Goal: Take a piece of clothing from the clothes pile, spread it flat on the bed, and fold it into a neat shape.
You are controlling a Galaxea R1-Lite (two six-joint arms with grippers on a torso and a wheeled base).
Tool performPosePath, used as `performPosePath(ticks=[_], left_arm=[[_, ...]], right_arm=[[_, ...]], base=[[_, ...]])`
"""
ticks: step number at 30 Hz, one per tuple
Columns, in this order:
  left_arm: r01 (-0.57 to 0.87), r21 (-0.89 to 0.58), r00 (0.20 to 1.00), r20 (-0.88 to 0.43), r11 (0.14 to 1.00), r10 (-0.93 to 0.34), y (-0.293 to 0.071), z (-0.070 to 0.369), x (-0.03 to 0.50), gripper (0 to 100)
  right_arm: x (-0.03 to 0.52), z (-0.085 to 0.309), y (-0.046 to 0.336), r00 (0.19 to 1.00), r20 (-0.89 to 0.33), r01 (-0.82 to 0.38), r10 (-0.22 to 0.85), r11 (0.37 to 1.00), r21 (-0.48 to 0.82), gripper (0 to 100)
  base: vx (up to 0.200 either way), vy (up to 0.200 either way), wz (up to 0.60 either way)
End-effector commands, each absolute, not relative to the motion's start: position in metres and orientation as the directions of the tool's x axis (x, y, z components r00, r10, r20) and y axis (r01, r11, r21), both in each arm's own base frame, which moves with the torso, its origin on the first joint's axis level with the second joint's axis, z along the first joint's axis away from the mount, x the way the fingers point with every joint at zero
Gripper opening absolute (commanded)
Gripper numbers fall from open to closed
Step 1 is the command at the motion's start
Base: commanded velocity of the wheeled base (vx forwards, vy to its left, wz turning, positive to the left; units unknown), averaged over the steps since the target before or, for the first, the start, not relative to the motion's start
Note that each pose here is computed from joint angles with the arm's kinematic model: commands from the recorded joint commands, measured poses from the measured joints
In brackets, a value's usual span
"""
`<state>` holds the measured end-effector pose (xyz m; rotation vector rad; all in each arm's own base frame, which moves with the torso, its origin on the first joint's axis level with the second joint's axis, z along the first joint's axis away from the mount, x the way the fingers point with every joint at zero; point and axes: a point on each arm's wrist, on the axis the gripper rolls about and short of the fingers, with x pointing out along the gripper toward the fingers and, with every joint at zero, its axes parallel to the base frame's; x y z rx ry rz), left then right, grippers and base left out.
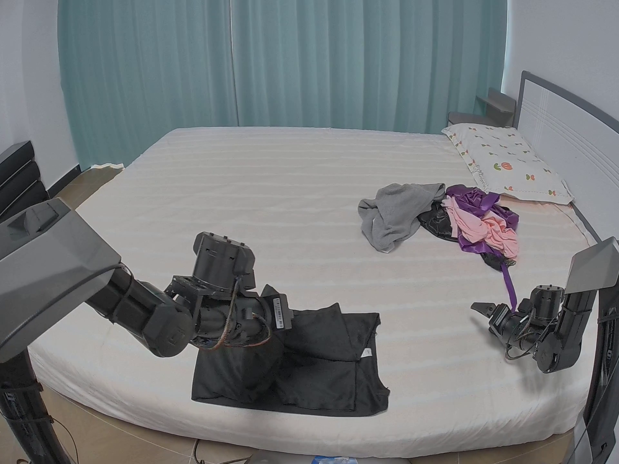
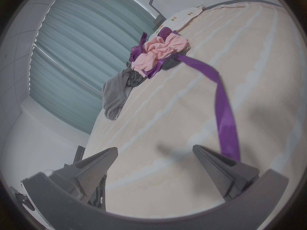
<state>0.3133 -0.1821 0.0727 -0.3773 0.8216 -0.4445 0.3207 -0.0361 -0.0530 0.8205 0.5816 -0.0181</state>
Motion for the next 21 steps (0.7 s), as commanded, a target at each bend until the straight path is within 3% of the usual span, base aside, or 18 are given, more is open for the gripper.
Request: performPosePath(ticks=[1,20,21], left_arm=[[0.259,-0.479,0.575,-0.622,0.839,-0.532,-0.207,0.07,0.315,0],[0.231,-0.433,0.541,-0.687,0.872,-0.484,-0.243,0.033,0.316,0],[0.227,-0.436,0.542,-0.686,0.871,-0.485,-0.243,0.034,0.316,100]], right_arm=[[0.321,-0.053,-0.036,0.844,-0.495,0.234,0.205,0.691,0.684,100],[0.32,-0.053,-0.036,0.844,-0.495,0.234,0.205,0.691,0.684,100],[0.32,-0.053,-0.036,0.844,-0.495,0.234,0.205,0.691,0.684,100]], base=[[0.0,-0.2,0.0],[0.0,-0.011,0.0],[0.0,0.0,0.0]])
